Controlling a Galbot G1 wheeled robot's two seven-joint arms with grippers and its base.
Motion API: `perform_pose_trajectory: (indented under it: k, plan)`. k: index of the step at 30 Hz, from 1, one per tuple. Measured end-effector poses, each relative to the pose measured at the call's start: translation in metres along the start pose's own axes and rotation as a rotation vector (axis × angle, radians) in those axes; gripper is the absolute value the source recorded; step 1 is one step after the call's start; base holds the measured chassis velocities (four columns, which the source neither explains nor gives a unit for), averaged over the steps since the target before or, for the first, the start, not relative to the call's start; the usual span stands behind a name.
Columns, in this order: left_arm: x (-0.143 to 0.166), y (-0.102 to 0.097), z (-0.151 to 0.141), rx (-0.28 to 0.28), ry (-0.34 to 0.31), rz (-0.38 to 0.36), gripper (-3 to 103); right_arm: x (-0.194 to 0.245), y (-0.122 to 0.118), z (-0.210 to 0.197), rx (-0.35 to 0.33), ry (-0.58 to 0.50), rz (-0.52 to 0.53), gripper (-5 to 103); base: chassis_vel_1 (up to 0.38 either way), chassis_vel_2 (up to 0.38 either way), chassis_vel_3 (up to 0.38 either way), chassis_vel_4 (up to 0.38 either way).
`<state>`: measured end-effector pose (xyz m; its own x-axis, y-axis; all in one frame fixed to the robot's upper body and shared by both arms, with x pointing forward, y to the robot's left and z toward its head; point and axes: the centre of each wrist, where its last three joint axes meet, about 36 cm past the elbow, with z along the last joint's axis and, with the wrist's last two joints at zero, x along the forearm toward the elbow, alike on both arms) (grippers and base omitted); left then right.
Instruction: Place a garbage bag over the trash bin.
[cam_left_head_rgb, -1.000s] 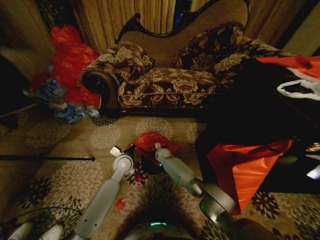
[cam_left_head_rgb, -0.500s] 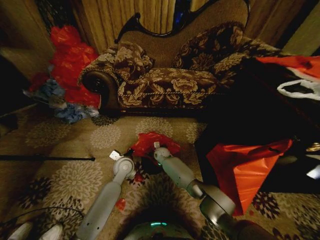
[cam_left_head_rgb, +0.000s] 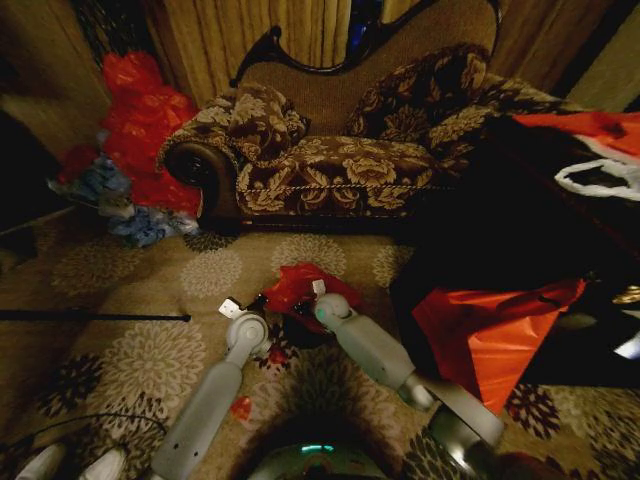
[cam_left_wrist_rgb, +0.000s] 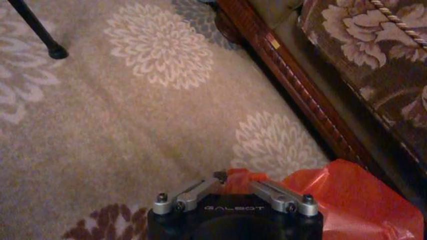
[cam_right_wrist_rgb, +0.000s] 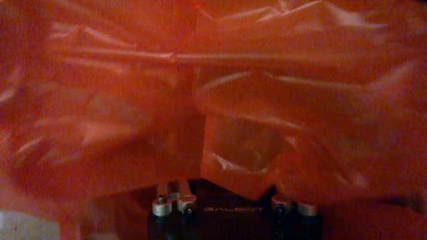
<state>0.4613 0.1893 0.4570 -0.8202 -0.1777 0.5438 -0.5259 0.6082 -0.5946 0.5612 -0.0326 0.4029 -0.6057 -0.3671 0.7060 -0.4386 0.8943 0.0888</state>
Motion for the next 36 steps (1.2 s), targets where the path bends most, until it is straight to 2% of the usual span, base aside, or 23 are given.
perform_pose_trajectory:
  k: [2,3,6,7,9,15,20,24,30,35,36]
  plan:
    - [0.0,-0.001,0.002,-0.001,0.004,0.006,0,0.011,-0.002,0.006,0.004,-0.003,0.006,73,0.0,0.0,0.0,0.0]
    - [0.0,-0.001,0.002,-0.001,0.004,0.006,0,0.011,-0.002,0.006,0.004,-0.003,0.006,73,0.0,0.0,0.0,0.0]
    - [0.0,-0.002,0.004,-0.001,0.009,0.011,0,0.027,-0.004,0.005,0.003,-0.028,-0.003,89,0.0,0.0,0.0,0.0]
    - [0.0,-0.002,0.004,-0.001,0.009,0.011,0,0.027,-0.004,0.005,0.003,-0.028,-0.003,89,0.0,0.0,0.0,0.0]
    - [-0.001,-0.002,0.004,-0.001,0.01,0.011,0,0.035,-0.001,-0.001,0.0,-0.06,-0.018,97,0.0,0.0,0.0,0.0]
    - [-0.002,-0.001,0.004,-0.003,0.009,0.023,0,0.054,0.011,-0.021,0.024,-0.124,-0.053,100,0.0,0.0,0.0,0.0]
    - [-0.003,-0.001,0.003,-0.003,0.009,0.028,0,0.063,0.008,-0.025,0.032,-0.13,-0.057,100,0.0,0.0,0.0,0.0]
    - [-0.005,-0.001,0.004,-0.002,0.012,0.028,0,0.079,0.004,-0.017,0.032,-0.105,-0.079,100,0.0,0.0,0.0,0.0]
    - [-0.007,-0.002,0.005,0.002,0.017,0.033,0,0.11,0.01,0.013,0.018,-0.064,-0.133,100,0.0,0.0,0.0,0.0]
    - [-0.007,-0.003,0.005,0.004,0.018,0.034,0,0.145,0.007,0.015,0.021,-0.094,-0.171,100,0.0,0.0,0.0,0.0]
    - [-0.007,-0.003,0.005,0.003,0.019,0.035,0,0.164,0.0,0.01,0.024,-0.125,-0.179,100,0.0,0.0,0.0,0.0]
